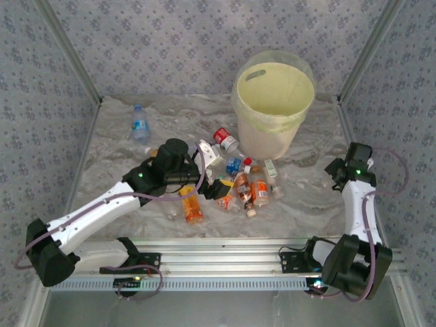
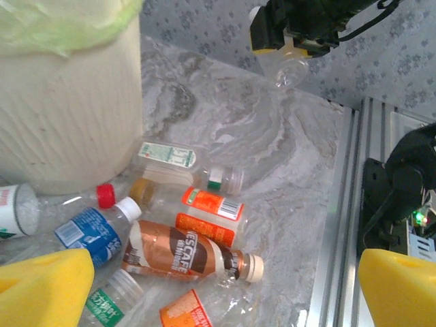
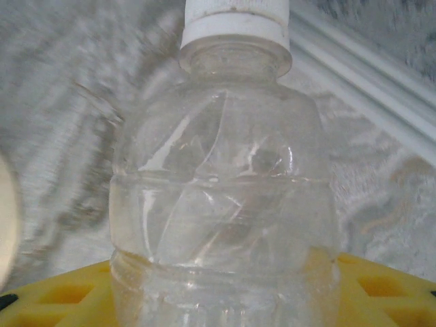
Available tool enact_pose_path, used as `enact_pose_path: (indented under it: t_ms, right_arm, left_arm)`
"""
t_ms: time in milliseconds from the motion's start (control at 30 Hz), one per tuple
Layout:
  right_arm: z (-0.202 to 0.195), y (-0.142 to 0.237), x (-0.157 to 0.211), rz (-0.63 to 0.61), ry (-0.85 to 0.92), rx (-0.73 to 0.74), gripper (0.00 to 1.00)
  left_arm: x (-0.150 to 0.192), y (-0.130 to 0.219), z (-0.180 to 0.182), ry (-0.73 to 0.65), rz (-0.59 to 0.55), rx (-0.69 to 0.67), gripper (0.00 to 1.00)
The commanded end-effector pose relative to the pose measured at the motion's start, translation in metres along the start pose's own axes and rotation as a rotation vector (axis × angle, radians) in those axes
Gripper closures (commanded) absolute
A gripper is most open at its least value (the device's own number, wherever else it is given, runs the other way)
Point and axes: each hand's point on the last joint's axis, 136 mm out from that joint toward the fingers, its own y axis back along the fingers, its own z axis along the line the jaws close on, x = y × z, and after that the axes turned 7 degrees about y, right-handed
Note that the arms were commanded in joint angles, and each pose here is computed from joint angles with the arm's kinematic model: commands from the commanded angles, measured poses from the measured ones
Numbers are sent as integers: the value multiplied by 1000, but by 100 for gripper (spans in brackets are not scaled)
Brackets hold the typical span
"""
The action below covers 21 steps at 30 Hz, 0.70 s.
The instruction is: Put the plastic bottles in the bin
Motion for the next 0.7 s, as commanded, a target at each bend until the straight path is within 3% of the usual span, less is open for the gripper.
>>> enact_pose_path:
  t_ms: [0,367,667]
  right_arm:
    - [17,33,-25,-70,37,-37,37]
    - [105,132,-90,-321,255,-221,38]
    - [185,186,-114,-446,458,-374,39]
  left_arm:
    - [-27,17,2,1,-89,-30,0]
    - [-41,37,17,-1,-158,-109,0]
    - [-43,43,21,-1,-173,-131,0]
